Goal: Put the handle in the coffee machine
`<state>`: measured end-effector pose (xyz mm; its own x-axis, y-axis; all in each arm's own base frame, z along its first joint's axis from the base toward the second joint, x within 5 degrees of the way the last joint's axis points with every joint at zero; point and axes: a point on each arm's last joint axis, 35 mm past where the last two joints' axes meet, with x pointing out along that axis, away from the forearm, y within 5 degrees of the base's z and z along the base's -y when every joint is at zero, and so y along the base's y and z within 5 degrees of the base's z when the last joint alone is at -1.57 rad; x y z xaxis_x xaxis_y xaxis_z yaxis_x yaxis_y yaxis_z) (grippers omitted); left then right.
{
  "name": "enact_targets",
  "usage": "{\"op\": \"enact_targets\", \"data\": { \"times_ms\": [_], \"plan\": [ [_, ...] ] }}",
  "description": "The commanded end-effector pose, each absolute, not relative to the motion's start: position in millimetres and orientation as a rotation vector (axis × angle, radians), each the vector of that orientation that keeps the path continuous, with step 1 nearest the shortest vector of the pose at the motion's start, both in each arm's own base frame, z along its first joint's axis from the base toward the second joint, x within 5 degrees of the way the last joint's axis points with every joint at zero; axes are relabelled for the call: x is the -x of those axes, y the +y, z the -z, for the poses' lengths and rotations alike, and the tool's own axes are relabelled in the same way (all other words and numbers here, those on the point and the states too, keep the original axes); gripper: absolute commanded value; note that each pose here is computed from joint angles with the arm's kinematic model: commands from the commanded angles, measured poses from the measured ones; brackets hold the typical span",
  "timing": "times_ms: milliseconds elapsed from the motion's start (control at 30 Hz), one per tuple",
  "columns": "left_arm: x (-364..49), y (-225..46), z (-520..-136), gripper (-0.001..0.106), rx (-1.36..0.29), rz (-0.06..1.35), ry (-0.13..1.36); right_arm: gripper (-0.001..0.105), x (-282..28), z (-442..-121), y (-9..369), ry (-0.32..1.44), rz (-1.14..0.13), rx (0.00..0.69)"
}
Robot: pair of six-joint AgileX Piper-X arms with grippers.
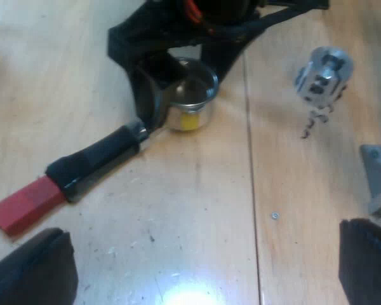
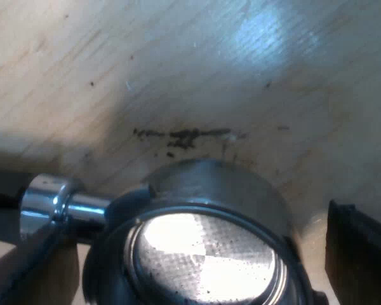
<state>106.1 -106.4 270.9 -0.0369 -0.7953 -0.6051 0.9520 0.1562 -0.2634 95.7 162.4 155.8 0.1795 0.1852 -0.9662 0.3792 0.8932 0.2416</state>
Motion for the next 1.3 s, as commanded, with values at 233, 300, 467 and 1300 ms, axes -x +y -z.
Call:
{"op": "enact_targets", "data": {
  "times_ms": [233,300,467,1300],
  "plan": [
    [-107.8,-107.6,-273.9,0.086,-0.273,1.416,0.721,0.051,-94.3,-154.1,160.6,1.418,0.154,-0.460],
    [-107.8,-107.6,-273.9,0.086,-0.273,1.416,0.721,0.039,-93.9,-154.1,160.6,1.428,0.138,-0.444],
    [-107.8,-107.6,-273.9,0.086,-0.273,1.416,0.721,0.000,-93.7,-154.0,160.7,1.433,0.099,-0.402],
    [-108.7,-106.5,-272.5,0.086,-0.351,1.392,0.695,0.000,-84.1,-211.3,148.2,1.489,-0.183,-0.069]
  ]
}}
